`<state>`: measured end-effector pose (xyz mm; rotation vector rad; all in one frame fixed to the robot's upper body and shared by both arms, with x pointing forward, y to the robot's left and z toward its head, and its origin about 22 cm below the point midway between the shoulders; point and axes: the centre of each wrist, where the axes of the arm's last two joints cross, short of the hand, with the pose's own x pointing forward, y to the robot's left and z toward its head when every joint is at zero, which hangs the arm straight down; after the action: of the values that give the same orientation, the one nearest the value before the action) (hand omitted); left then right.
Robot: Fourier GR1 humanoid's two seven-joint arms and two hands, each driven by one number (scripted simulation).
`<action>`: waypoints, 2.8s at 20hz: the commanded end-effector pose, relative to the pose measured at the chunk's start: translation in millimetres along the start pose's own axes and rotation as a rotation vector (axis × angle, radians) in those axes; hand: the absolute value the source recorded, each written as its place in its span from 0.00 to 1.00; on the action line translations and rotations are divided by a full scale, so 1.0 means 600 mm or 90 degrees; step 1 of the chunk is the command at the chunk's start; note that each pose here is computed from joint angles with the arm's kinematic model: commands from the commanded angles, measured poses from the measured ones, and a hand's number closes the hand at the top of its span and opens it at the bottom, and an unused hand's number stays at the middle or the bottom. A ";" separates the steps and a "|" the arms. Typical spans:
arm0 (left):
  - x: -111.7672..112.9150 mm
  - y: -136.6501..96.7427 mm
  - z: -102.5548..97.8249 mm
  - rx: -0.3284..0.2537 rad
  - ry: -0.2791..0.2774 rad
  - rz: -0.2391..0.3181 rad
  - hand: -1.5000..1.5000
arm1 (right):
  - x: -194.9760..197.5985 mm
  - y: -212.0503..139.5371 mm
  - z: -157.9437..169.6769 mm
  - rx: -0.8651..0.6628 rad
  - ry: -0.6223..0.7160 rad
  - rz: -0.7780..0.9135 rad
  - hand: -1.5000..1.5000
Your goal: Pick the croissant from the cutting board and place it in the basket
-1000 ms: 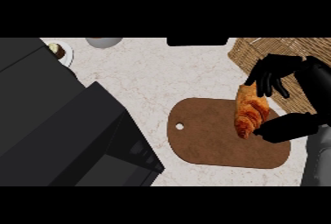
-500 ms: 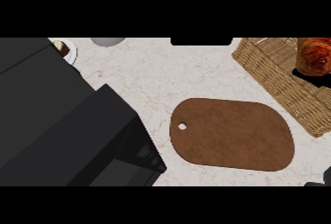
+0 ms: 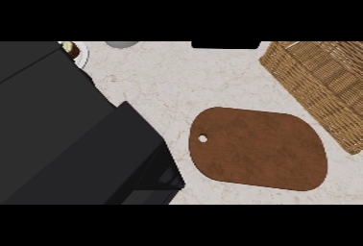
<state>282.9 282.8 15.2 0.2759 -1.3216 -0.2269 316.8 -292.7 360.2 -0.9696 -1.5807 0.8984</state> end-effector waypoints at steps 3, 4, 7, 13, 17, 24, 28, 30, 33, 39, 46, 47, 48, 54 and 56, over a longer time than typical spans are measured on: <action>0.043 -0.029 -0.016 -0.009 -0.034 0.008 0.50 | -0.096 0.017 -0.047 -0.002 0.067 0.093 1.00; 0.023 -0.016 -0.005 0.002 -0.044 -0.001 0.50 | -0.111 -0.012 -0.048 -0.008 0.072 0.095 1.00; 0.046 -0.023 -0.021 -0.013 -0.038 0.006 0.50 | -0.161 -0.001 -0.070 -0.010 0.075 0.088 1.00; 0.034 0.014 -0.008 -0.012 -0.035 0.010 0.50 | -0.238 0.020 -0.077 0.029 0.014 0.054 1.00; 0.042 -0.012 -0.017 -0.014 -0.035 0.011 0.50 | -0.290 0.065 -0.081 0.038 0.022 0.058 1.00; 0.039 -0.017 -0.014 -0.018 -0.044 0.005 0.50 | -0.334 0.100 -0.082 0.069 0.034 0.051 1.00; 0.059 -0.038 -0.023 -0.013 -0.045 0.008 0.50 | -0.337 0.121 -0.091 0.100 0.097 -0.049 1.00; 0.052 -0.002 -0.022 -0.016 -0.044 0.000 0.50 | -0.369 0.170 -0.069 0.115 0.100 -0.084 0.00; 0.049 -0.012 -0.015 -0.018 -0.040 -0.005 0.50 | -0.367 0.169 -0.073 0.098 0.084 -0.114 0.00; 0.037 -0.006 -0.012 -0.027 -0.033 0.012 0.50 | -0.387 0.162 -0.057 -0.028 0.065 -0.203 0.00; 0.043 -0.016 -0.011 -0.015 -0.040 0.007 0.50 | -0.407 0.083 -0.035 -0.183 0.130 -0.271 0.00; 0.049 -0.025 -0.023 -0.015 -0.042 0.012 0.50 | -0.412 0.102 -0.033 -0.173 0.151 -0.290 0.00; 0.015 -0.006 -0.018 -0.010 -0.037 0.006 0.50 | -0.425 0.072 -0.015 -0.195 0.156 -0.296 0.00; 0.042 0.001 -0.024 -0.006 -0.043 0.019 0.50 | -0.495 0.013 0.083 -0.197 0.222 -0.330 0.00; 0.053 0.004 -0.019 -0.012 -0.053 0.010 0.50 | -0.507 0.003 0.106 -0.195 0.232 -0.321 0.00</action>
<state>287.6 276.3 20.2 0.2527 -1.3390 -0.2412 328.1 -551.0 229.7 -0.8300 -1.5899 0.1405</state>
